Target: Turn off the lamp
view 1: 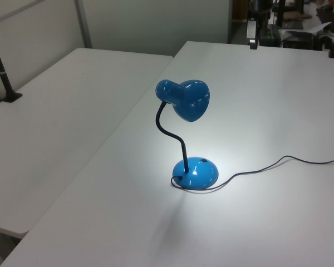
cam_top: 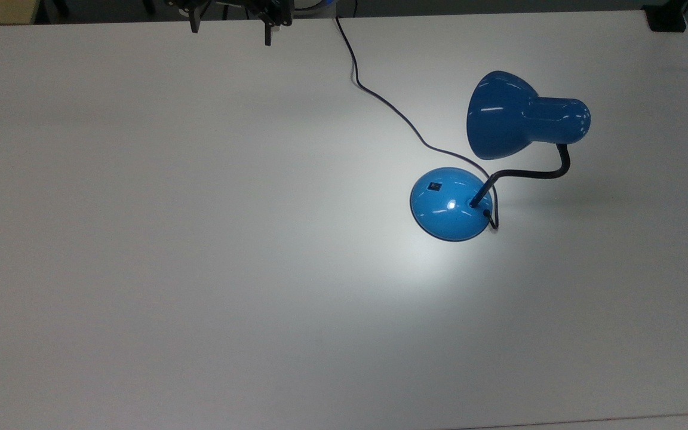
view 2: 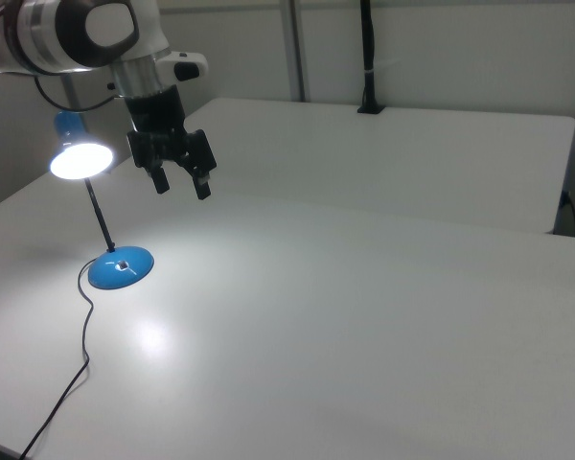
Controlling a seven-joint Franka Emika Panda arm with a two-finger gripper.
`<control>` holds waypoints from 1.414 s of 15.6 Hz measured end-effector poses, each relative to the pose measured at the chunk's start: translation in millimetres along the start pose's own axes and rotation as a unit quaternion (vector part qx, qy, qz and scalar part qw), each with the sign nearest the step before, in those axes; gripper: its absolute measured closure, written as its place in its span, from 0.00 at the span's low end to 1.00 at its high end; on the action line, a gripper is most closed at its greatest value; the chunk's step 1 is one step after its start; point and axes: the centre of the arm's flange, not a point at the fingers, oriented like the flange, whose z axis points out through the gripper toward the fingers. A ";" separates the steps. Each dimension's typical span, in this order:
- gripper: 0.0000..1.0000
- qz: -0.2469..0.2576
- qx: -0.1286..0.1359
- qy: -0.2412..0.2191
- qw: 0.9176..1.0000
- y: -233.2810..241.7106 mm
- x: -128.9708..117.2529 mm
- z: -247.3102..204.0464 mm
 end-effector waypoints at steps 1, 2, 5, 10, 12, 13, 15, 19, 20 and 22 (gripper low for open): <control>0.00 0.000 0.000 0.000 1.000 0.0 0.0 0.3; 0.00 0.000 0.000 0.000 1.000 0.0 0.0 0.3; 0.00 -0.001 0.000 0.000 1.000 -0.1 0.0 0.3; 0.01 -0.009 0.000 -0.001 1.000 -0.1 0.0 0.6; 0.05 -0.017 0.000 -0.001 1.000 -0.1 0.0 0.6; 0.14 -0.020 0.000 -0.001 1.000 -0.1 0.0 0.6; 0.34 -0.022 0.001 -0.001 1.000 -0.3 0.1 0.9; 0.79 -0.023 0.001 -0.003 1.000 -1.1 0.8 2.9; 0.87 -0.024 0.001 -0.003 1.000 -1.5 0.8 3.1; 0.99 -0.025 0.002 -0.004 1.000 -3.2 0.7 3.6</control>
